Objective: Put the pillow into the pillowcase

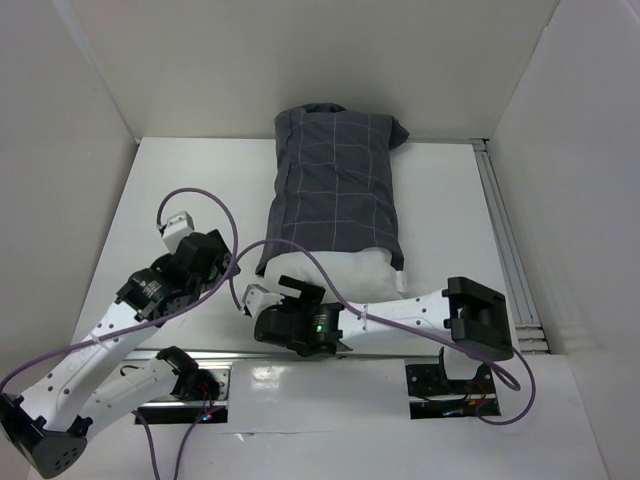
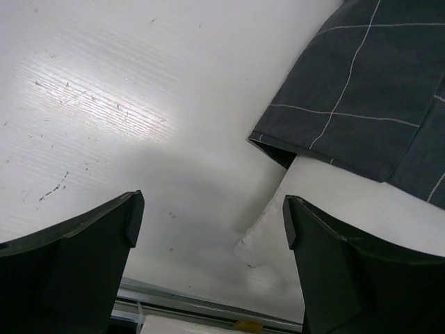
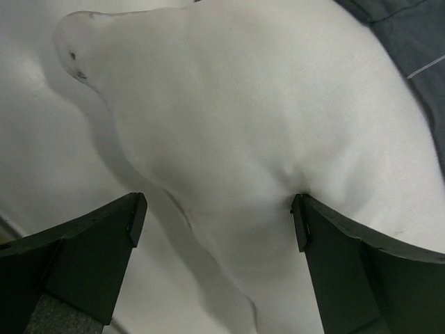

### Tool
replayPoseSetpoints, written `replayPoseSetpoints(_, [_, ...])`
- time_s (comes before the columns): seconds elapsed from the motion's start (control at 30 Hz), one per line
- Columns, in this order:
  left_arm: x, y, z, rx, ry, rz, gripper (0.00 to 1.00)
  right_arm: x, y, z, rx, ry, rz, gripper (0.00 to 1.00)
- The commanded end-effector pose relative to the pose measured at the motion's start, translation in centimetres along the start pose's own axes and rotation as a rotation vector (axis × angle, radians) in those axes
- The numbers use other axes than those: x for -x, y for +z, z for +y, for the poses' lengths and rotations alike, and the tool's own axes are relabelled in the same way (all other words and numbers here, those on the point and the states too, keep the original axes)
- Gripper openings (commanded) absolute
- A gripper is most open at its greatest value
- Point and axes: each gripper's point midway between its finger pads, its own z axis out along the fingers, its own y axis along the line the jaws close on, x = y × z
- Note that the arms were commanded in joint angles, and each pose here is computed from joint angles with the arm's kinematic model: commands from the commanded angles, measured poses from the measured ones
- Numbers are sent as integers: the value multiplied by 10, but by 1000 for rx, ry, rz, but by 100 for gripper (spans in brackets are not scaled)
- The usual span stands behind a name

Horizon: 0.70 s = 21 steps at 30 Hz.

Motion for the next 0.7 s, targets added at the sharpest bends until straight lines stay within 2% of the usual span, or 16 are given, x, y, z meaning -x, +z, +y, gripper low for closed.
replayPoseSetpoints(0.0, [2,3,-13,-67,14,14,100,23,-2,-33,-157,-14,-103,100])
replayPoseSetpoints(0.13, [-3,6,-14,-66,19,29,100,-1,18,-41,-220,-112,-60,100])
replayPoseSetpoints(0.2, [-6,8,-11,-59,23,34,100,-8,34,-47,-249,-108,-63,100])
replayPoseSetpoints(0.23, [-6,6,-13,-74,19,36,100,-14,40,-49,-258,-110,-50,97])
replayPoseSetpoints(0.3, [-6,6,-13,-74,19,36,100,-33,59,-53,-264,-97,10,82])
replayPoseSetpoints(0.33, [-4,3,-13,-82,13,29,100,-36,61,-58,-293,-86,21,20])
replayPoseSetpoints(0.37, [-4,3,-13,-82,13,29,100,-32,59,-75,-371,-75,20,5])
replayPoseSetpoints(0.4, [-3,2,-13,-89,9,23,100,-23,59,-79,-391,-49,-12,0])
replayPoseSetpoints(0.47, [-8,3,-12,-91,23,39,100,-2,49,-92,-387,39,-80,0])
replayPoseSetpoints(0.5, [-10,2,-14,-103,32,53,100,25,28,-112,-403,141,-180,0])
replayPoseSetpoints(0.6, [-17,6,-22,-160,50,67,100,77,-15,-142,-352,264,-402,0])
replayPoseSetpoints(0.67, [-25,11,-31,-214,61,80,100,107,-58,-178,-345,389,-566,0])
